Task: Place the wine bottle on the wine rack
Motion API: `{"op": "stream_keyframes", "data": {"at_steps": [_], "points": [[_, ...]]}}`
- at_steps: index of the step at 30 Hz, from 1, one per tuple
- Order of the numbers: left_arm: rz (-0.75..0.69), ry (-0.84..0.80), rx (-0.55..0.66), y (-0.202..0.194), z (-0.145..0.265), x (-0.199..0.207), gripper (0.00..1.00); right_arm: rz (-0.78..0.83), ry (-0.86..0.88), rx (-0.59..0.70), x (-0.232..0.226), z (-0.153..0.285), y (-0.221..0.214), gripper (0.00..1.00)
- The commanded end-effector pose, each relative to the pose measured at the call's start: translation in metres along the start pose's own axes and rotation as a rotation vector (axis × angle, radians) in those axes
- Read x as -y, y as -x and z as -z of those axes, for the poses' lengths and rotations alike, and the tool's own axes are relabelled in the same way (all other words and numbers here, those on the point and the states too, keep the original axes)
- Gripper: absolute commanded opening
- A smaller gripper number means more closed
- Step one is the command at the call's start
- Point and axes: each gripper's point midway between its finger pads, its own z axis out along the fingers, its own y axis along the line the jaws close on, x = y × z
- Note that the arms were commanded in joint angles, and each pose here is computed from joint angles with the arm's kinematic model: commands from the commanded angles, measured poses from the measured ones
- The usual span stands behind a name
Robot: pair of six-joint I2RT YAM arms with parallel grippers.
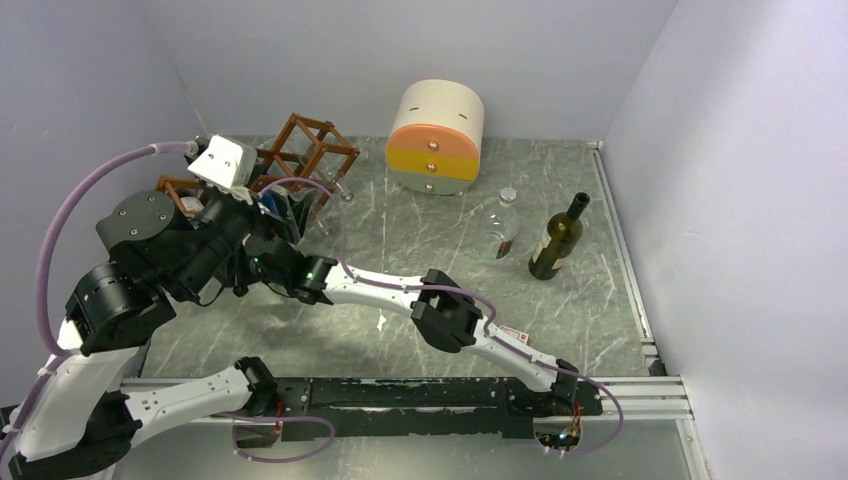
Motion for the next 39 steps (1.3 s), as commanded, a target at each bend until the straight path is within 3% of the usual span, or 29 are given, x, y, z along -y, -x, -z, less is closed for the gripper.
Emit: {"op": "stream_keyframes", "data": {"at_steps": [1, 29, 39], "points": [[0.015, 0.018, 0.009, 0.003, 0.006, -0.005, 0.95, -0.026, 0.030, 0.138, -0.012, -0.001, 0.046, 0.54], [0.003, 0.047, -0.027, -0.005, 0.003, -0.008, 0.95, 0.040, 0.034, 0.324, 0.010, -0.018, 0.067, 0.56], [0.014, 0.035, 0.010, 0.005, 0.006, -0.008, 0.95, 0.095, 0.099, 0.317, -0.024, 0.011, 0.096, 0.57]]}}
